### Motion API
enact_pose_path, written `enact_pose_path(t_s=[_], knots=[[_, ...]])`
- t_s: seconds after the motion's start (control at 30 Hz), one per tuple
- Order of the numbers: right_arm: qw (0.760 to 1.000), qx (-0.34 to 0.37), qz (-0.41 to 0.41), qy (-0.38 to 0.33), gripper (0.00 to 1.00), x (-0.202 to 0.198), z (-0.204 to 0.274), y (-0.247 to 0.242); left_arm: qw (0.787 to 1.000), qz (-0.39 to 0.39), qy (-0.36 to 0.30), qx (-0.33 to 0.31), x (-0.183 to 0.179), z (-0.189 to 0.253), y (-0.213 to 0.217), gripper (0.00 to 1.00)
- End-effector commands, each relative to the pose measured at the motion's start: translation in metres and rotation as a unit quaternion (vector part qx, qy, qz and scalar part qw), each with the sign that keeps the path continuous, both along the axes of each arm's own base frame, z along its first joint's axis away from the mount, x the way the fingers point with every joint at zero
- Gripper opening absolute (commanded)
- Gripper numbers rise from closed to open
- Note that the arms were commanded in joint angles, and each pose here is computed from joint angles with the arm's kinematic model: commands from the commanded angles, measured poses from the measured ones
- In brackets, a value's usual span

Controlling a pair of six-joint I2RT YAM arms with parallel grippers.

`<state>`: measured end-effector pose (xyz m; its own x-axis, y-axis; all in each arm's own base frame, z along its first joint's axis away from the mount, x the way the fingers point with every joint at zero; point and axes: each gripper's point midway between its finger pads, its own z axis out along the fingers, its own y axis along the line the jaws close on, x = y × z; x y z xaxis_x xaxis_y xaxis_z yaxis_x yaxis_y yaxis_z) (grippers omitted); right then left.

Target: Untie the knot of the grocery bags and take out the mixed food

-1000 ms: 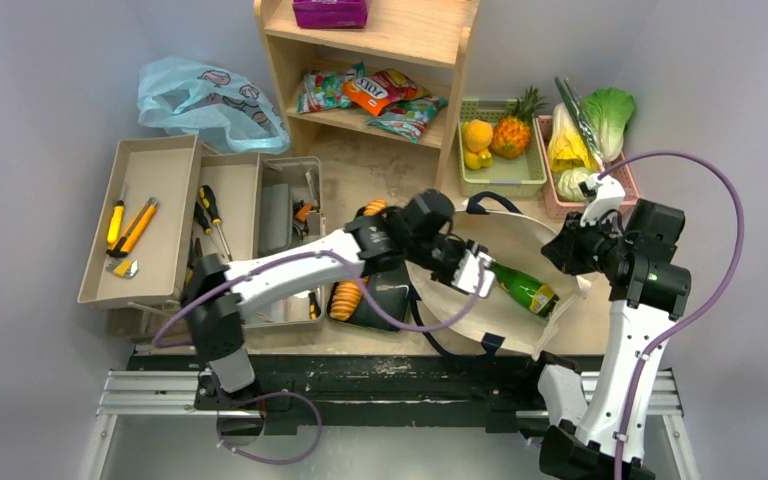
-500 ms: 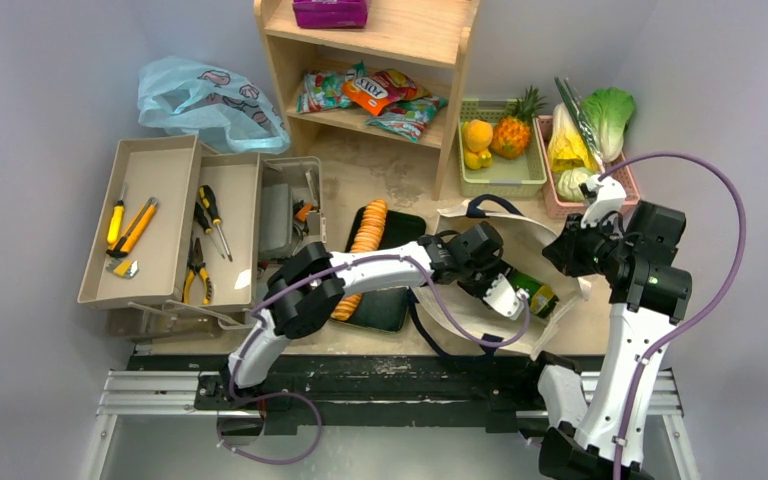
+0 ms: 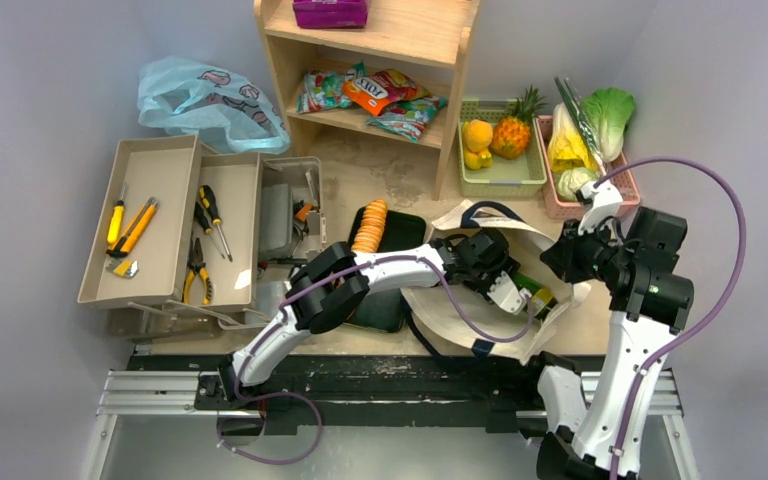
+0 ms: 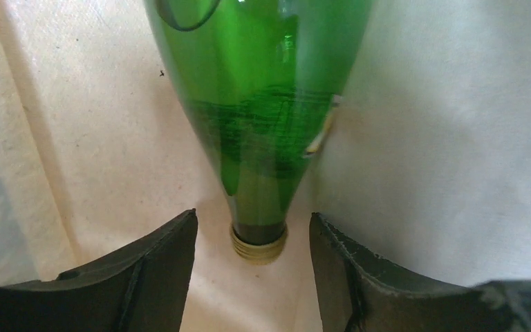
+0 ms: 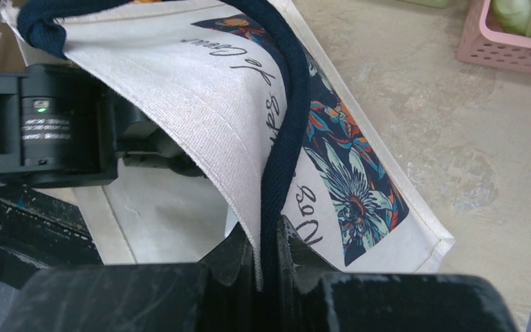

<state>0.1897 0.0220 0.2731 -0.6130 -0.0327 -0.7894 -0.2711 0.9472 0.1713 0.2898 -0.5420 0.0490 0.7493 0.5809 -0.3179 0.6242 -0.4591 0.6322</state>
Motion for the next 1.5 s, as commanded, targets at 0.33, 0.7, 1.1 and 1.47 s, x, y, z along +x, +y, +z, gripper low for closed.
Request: enact_pose_path(t_s=[0.33, 0.7, 1.1, 1.47], knots=[[0.994, -0.043, 0.060, -0.077, 0.00, -0.020, 0.035, 0.015, 0.999, 0.009, 0.033, -0.032, 0.001, -0.008, -0.007, 0.22], [0.998, -0.055, -0.020, -0.039, 0.00, 0.008, 0.019, -0.018, 0.988, 0.050, -0.018, -0.147, -0.002, 0.111, 0.027, 0.00], [0.998, -0.046, -0.033, -0.025, 0.11, 0.027, 0.015, -0.026, 0.963, 0.032, -0.146, -0.224, 0.014, 0.208, 0.027, 0.00], [0.999, -0.031, 0.002, -0.017, 0.44, 0.033, 0.017, -0.019, 0.952, -0.052, -0.209, -0.217, 0.003, 0.255, 0.027, 0.00]])
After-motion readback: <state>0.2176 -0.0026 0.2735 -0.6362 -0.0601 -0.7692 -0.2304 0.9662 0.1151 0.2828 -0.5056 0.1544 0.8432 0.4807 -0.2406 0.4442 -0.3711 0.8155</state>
